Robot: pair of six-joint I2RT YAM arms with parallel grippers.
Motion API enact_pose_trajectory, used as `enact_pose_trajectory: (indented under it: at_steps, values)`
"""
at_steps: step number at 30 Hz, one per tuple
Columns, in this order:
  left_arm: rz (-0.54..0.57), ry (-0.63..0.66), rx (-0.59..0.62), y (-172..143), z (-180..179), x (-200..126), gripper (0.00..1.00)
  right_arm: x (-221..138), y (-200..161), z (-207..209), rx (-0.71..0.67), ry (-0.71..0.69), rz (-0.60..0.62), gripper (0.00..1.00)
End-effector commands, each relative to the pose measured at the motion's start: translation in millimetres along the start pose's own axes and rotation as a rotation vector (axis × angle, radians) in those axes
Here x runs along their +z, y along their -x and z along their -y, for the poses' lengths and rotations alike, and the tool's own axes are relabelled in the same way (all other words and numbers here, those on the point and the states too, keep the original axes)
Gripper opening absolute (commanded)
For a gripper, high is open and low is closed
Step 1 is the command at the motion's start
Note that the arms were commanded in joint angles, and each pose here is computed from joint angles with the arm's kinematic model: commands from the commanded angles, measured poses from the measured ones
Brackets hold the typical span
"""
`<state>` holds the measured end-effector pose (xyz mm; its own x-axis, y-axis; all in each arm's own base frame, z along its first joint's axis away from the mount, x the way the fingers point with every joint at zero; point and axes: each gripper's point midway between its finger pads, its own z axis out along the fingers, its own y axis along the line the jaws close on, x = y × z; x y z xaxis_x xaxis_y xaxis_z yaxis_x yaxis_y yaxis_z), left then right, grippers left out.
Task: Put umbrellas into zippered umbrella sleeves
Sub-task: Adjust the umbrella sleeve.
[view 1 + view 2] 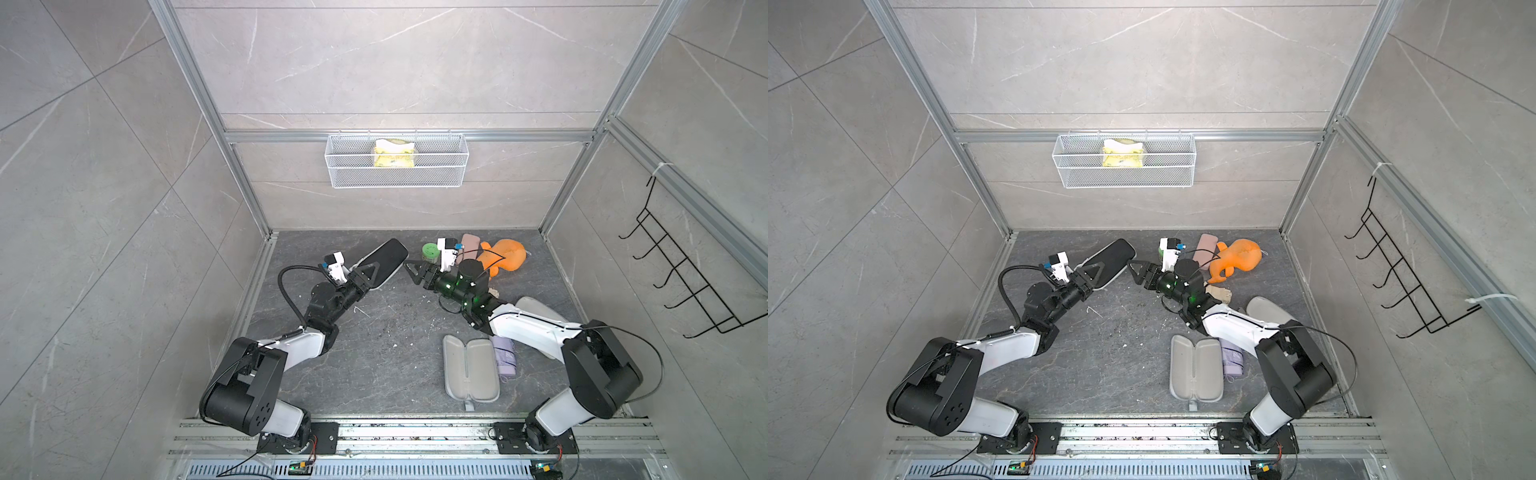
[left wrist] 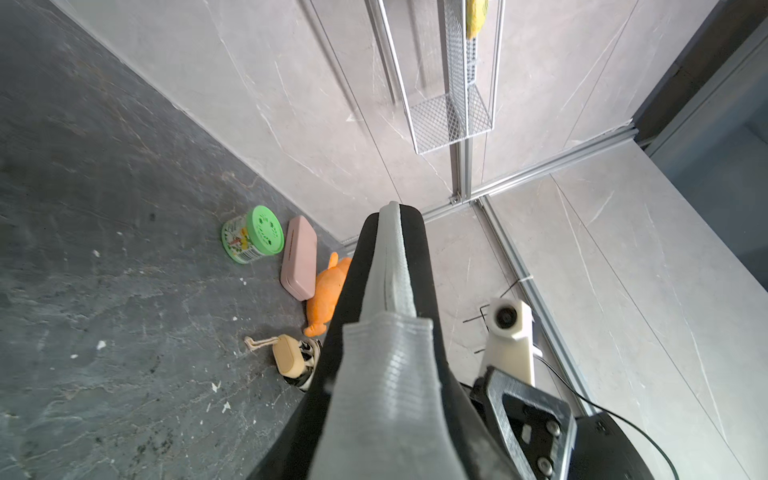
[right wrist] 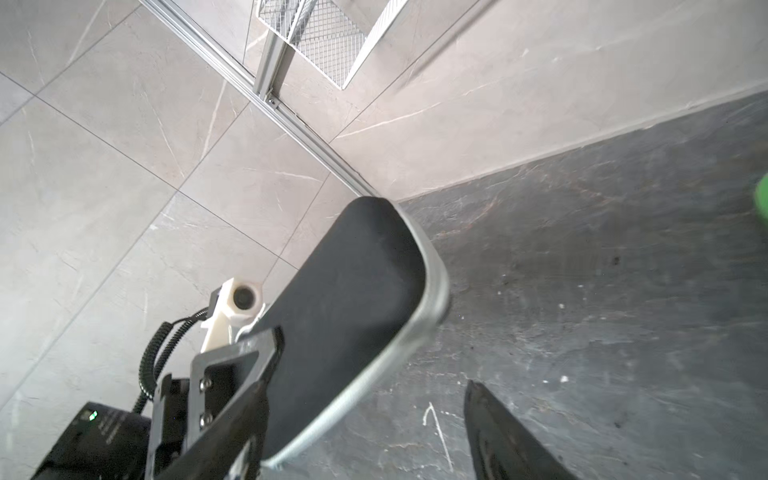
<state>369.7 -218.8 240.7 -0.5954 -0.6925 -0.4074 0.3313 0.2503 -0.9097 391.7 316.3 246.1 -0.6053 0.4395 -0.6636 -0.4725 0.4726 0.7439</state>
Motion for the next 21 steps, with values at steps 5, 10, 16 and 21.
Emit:
enact_pose_trajectory:
  at_steps: [5, 10, 16, 21]
  values:
    - [0.099, -0.208, 0.070, 13.3, 67.8, 6.5, 0.04, 27.7, 8.9, -22.5, 0.157, 0.170, 0.025, 0.67]
    - [0.047, -0.211, 0.039, -3.1, 63.9, 13.8, 0.09, 32.4, 17.1, -37.0, 0.192, 0.252, 0.056, 0.50]
    - [-0.041, -0.213, 0.021, -13.5, 64.8, 6.6, 0.39, 32.5, 20.0, -33.3, 0.183, 0.260, 0.066, 0.24]
    - [-0.214, -0.075, 0.052, -10.4, 45.3, -19.7, 0.77, 22.2, 28.0, -36.9, 0.155, 0.306, 0.022, 0.15]
